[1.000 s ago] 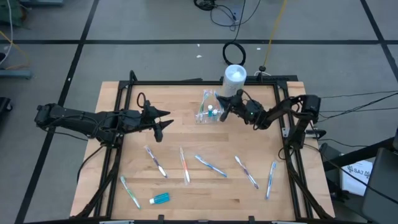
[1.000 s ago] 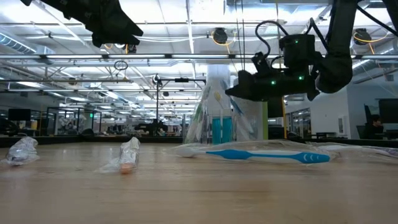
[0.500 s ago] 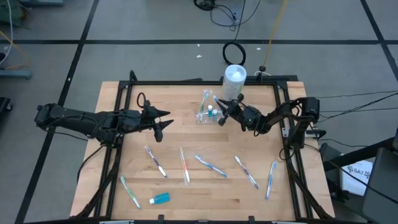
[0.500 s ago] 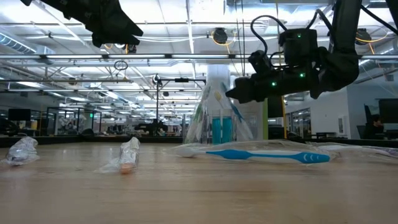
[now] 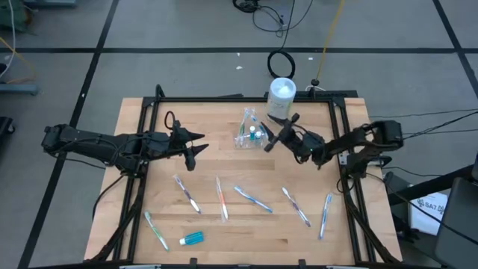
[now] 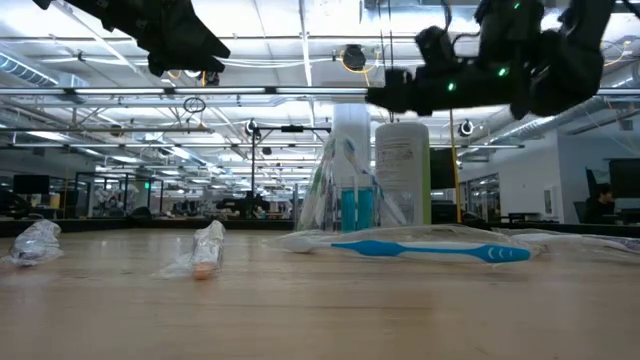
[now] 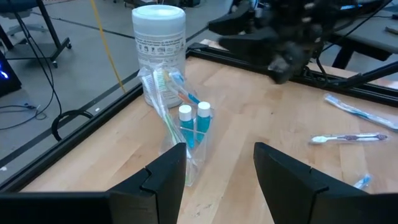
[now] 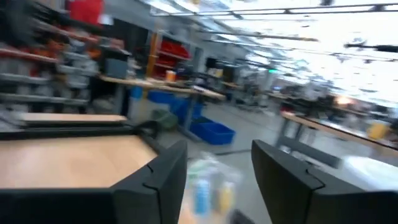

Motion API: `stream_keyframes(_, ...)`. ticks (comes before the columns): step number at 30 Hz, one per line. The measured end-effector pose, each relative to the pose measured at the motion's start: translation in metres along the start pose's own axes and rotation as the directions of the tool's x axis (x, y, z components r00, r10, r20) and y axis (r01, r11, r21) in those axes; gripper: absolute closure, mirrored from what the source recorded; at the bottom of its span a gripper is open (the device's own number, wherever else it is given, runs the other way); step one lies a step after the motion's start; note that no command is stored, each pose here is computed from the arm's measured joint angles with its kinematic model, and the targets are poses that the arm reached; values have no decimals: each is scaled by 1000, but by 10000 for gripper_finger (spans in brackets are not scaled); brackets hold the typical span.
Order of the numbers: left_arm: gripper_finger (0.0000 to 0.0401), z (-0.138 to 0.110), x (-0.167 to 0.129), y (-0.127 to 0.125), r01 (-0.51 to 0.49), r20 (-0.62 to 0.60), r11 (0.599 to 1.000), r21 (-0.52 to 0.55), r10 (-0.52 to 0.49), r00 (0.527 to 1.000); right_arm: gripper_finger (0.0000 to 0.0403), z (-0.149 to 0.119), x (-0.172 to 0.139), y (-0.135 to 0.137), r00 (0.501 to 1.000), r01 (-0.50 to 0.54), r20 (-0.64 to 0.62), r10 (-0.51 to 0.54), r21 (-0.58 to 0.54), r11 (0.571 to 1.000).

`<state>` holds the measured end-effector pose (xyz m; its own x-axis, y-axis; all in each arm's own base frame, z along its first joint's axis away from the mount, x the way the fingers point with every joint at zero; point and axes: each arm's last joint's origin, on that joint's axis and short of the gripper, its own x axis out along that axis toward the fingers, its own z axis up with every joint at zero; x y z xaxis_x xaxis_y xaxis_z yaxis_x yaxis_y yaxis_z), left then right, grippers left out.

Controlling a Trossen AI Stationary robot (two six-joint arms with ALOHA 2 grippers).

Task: Pick & Place toothbrushing station
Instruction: Put the left violet toothbrush into the transparent organizer

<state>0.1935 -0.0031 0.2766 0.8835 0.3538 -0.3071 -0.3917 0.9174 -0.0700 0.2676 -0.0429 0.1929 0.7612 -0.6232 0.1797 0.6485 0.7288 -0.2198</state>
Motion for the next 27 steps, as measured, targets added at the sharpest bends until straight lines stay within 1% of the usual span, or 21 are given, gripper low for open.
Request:
stream_keyframes(2,205,0,0,0,13,-3,1000,-18,-13,1000,224,9,-8,7,999,-53,-13,53,6,999)
stream_keyframes(4,205,0,0,-1,38,-9,998,-49,-38,999,223,15,-16,12,993,-108,-47,108,-11,994)
stream_keyframes(9,205,-3,0,-3,91,-49,986,-137,-98,994,225,18,-36,23,956,-235,-190,226,-24,972)
stream_keyframes(11,206,-8,2,-4,81,-96,976,-203,-102,990,226,18,-41,23,942,-261,-228,247,-34,965)
stream_keyframes(13,206,-16,5,-6,49,-161,958,-284,-98,982,226,19,-44,23,933,-277,-250,259,-41,960)
stream_keyframes(16,206,-28,8,-12,-4,-263,915,-403,-111,958,226,22,-46,22,934,-281,-243,262,-46,959)
stream_keyframes(17,206,-33,9,-14,-22,-305,898,-440,-126,944,227,23,-46,21,935,-282,-241,262,-52,958)
stream_keyframes(19,206,-44,11,-20,-61,-401,866,-497,-167,901,226,24,-46,21,937,-282,-235,259,-66,957)
stream_keyframes(22,206,-60,11,-30,-141,-531,834,-534,-201,823,227,25,-45,20,940,-284,-223,256,-103,953)
stream_keyframes(24,206,-72,9,-35,-216,-621,811,-544,-216,754,227,26,-45,20,943,-286,-213,255,-132,949)
stream_keyframes(26,206,-83,5,-40,-302,-710,785,-541,-234,664,227,28,-44,20,947,-285,-197,252,-161,945)
stream_keyframes(27,206,-88,3,-43,-348,-742,770,-535,-231,629,227,28,-44,20,949,-283,-190,250,-174,943)
